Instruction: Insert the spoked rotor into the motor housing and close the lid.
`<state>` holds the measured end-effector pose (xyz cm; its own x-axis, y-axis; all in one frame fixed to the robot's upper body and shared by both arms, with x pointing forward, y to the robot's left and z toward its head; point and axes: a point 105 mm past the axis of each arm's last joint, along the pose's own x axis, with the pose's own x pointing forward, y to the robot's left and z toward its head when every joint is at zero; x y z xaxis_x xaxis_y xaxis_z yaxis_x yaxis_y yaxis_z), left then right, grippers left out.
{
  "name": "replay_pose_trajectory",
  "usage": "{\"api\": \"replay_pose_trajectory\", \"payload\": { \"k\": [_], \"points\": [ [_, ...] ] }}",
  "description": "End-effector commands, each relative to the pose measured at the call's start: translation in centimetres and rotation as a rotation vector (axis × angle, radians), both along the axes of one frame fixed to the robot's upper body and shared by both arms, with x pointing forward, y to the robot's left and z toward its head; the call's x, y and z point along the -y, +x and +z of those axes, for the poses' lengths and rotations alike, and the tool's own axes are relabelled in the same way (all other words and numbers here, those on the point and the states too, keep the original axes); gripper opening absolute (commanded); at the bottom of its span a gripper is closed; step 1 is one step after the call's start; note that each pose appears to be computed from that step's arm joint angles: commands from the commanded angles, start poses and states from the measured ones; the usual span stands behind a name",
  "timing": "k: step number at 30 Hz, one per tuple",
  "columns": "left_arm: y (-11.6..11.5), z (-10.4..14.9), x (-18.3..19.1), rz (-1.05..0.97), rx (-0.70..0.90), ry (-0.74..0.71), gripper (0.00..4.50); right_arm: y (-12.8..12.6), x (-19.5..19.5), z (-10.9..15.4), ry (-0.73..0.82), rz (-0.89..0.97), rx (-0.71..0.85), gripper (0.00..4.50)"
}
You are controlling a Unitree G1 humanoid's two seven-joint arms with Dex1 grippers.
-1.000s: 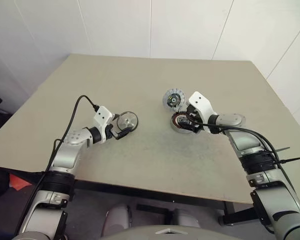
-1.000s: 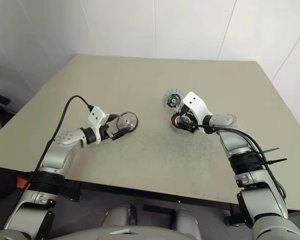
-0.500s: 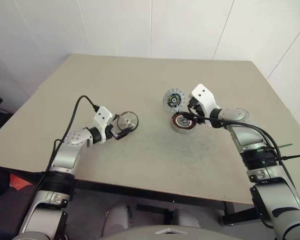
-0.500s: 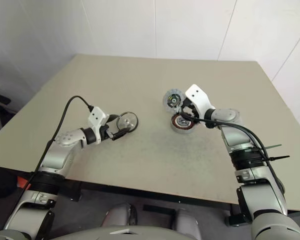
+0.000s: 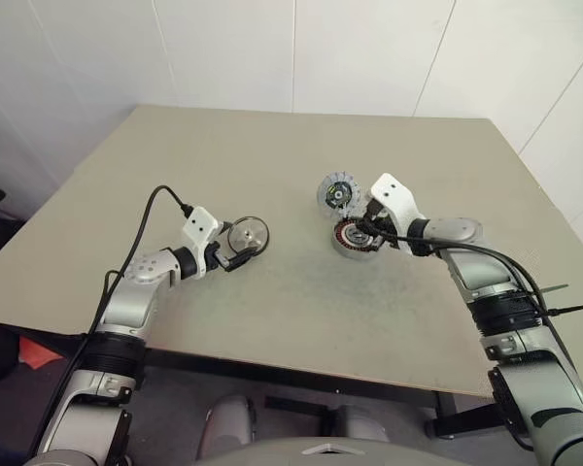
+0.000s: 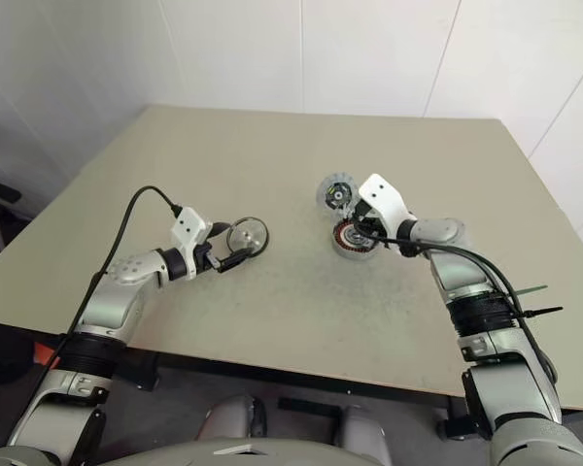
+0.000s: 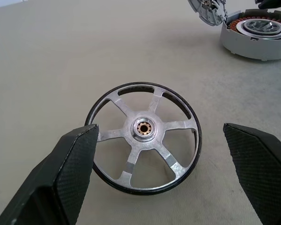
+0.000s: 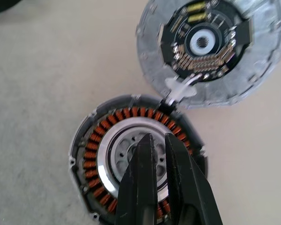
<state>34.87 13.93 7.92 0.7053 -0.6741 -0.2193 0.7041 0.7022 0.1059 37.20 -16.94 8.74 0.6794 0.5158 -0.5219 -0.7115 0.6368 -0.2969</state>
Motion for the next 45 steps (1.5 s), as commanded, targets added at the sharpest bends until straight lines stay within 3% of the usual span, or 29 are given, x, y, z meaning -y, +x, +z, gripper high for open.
{"api": "replay_pose_trajectory", "payload": {
  "k": [1,5,13,22,25,31,37,45],
  "points": [
    [0.2,0.8,-0.3,0.01,0.04,0.001,4.5,-0.3,-0.2,0.2,-0.014,0.024,0.015,0.39],
    [0.3,0.8,-0.4,0.013,0.04,0.002,4.5,0.0,-0.3,0.5,-0.007,0.011,0.029,0.39],
    [0.3,0.8,-0.3,0.012,0.041,0.002,4.5,1.1,0.1,3.4,0.009,-0.005,0.127,0.39],
    [0.5,0.8,-0.1,0.01,0.042,-0.002,4.5,-0.9,0.4,7.2,-0.234,0.383,0.203,0.39],
    [0.7,0.8,0.2,0.006,0.045,-0.006,4.5,-0.9,1.0,7.9,-0.341,0.488,0.165,0.97],
    [0.8,0.8,0.4,0.008,0.051,-0.018,4.5,0.3,0.2,8.1,-0.479,0.624,0.151,2.94],
    [0.6,0.6,0.3,0.029,0.053,-0.03,4.5,-0.8,-0.1,4.7,-0.604,0.823,0.014,2.94],
    [0.1,0.2,0.3,0.043,0.048,-0.036,4.5,0.2,-0.3,4.4,-0.696,0.88,0.015,2.94]
  ]
}}
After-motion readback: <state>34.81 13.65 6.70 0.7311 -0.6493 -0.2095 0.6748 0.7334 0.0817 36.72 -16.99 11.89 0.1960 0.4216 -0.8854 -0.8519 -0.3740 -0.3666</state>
